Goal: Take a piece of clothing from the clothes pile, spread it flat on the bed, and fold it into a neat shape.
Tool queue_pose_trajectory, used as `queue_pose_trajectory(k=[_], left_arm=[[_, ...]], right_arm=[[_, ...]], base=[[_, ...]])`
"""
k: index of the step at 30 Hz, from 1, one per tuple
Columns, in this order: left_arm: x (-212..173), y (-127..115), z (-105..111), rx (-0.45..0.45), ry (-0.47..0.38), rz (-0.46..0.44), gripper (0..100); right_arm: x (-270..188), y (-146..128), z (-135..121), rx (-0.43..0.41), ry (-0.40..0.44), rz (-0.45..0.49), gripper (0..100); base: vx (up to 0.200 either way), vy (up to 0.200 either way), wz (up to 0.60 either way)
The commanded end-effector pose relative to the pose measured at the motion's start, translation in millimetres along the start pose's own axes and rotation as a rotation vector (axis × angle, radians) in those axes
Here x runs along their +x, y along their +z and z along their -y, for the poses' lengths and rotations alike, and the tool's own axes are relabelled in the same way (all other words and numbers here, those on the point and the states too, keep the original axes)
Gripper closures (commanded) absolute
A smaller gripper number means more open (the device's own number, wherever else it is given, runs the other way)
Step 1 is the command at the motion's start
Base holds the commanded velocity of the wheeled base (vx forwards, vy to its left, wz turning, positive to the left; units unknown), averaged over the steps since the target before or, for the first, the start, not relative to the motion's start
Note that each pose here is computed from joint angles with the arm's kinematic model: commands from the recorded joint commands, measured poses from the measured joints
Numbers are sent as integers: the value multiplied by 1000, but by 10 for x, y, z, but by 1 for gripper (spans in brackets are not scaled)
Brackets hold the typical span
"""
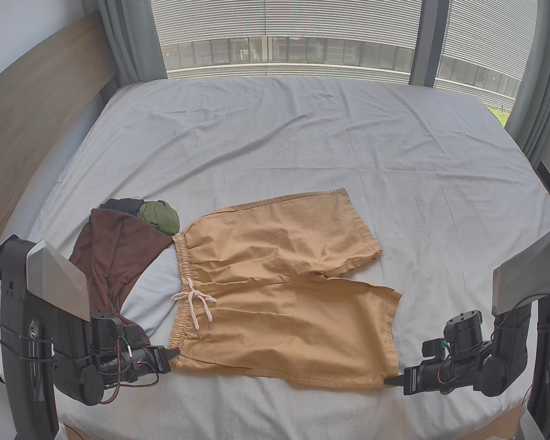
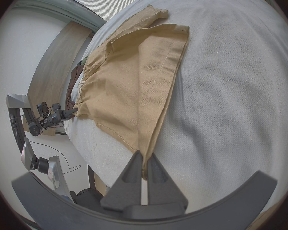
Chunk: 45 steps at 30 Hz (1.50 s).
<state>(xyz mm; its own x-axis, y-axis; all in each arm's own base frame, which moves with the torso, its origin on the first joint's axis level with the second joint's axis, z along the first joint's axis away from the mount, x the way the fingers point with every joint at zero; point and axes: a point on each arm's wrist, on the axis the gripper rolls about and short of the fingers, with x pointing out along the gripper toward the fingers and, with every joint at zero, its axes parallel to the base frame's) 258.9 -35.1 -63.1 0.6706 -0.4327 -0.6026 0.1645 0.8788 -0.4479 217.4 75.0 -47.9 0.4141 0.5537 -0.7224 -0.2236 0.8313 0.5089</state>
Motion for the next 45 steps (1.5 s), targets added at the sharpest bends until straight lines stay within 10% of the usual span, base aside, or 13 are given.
queue_pose_trajectory(k=[1, 19, 20, 21, 27, 37, 45], left_arm=[[-78, -59, -43, 0, 10, -30, 100], [-32, -27, -63, 20, 15, -12, 100], [-32, -25, -58, 20, 14, -11, 0], [-32, -19, -57, 21, 13, -8, 0], [-14, 40, -65, 25, 10, 19, 0], [-90, 348, 118, 28, -47, 147, 0], [-108, 364, 159, 23, -56, 153, 0]], right_arm=[[-8, 7, 20, 7, -7, 3, 100], [-4, -4, 39, 8, -16, -1, 100], [-2, -1, 39, 8, -16, 1, 100], [-2, -1, 39, 3, -16, 1, 0], [-26, 92, 78, 6, -28, 50, 0], [-223, 792, 222, -43, -25, 396, 0], [17, 1066, 346, -63, -16, 450, 0]], base=[[0, 0, 0], [0, 0, 0], [0, 0, 0], [0, 0, 0], [0, 0, 0], [0, 0, 0], [0, 0, 0]])
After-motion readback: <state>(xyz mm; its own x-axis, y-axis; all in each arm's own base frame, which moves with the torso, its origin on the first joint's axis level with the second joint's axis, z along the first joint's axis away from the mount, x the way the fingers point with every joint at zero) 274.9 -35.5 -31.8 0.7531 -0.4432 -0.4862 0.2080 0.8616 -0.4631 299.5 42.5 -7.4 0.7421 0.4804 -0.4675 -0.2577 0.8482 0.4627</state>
